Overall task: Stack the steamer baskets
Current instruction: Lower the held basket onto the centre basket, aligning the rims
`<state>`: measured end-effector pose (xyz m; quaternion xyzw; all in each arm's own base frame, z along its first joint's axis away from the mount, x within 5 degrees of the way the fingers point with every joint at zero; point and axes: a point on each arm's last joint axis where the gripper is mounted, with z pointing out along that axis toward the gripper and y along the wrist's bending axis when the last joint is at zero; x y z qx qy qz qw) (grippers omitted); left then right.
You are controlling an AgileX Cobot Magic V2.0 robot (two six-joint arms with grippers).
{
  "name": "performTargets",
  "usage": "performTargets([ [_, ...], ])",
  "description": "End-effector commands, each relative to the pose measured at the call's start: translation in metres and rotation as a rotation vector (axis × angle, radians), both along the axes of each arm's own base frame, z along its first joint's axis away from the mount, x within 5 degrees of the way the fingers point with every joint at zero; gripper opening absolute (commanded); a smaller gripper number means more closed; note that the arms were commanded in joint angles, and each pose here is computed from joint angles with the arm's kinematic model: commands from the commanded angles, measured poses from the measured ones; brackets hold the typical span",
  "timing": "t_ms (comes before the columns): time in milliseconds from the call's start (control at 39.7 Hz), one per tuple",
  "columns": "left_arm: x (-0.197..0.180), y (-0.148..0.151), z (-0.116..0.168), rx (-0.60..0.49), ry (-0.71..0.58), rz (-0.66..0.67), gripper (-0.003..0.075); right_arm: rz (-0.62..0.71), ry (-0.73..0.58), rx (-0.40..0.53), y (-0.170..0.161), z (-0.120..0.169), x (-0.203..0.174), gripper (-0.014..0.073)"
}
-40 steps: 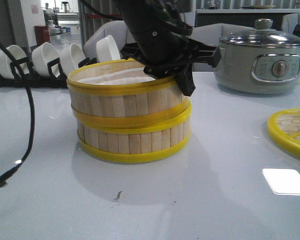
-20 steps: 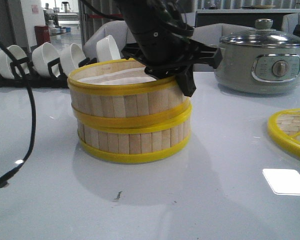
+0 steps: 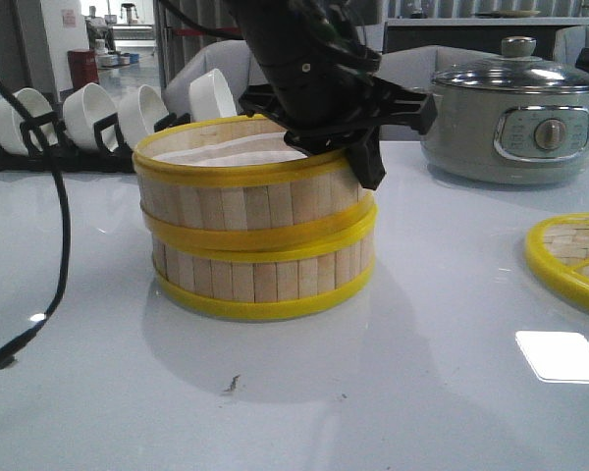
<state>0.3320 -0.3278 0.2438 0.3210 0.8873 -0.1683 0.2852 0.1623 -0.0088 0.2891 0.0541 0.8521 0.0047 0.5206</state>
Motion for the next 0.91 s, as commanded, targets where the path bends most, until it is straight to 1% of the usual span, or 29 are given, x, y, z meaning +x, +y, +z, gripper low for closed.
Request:
performTargets([
  [0,-0.0089,-0.0146,0.0457,-0.187,-0.116,-0.008,0.0086,0.001,-0.111,-0.019,-0.0007,0.0176,0.0039,0.0445],
  [428,-0.0078,-0.0159,0.0549,-0.204,-0.132,-0.010,0.0086,0.001,-0.111,-0.019,-0.0007,0.0176,0.0039,0.0445],
  [882,-0.0092,-0.0154,0.0535,-0.192,-0.110,-0.012,0.0086,0.001,-0.109,-0.019,-0.0007,0.0174,0.0038,0.0445],
])
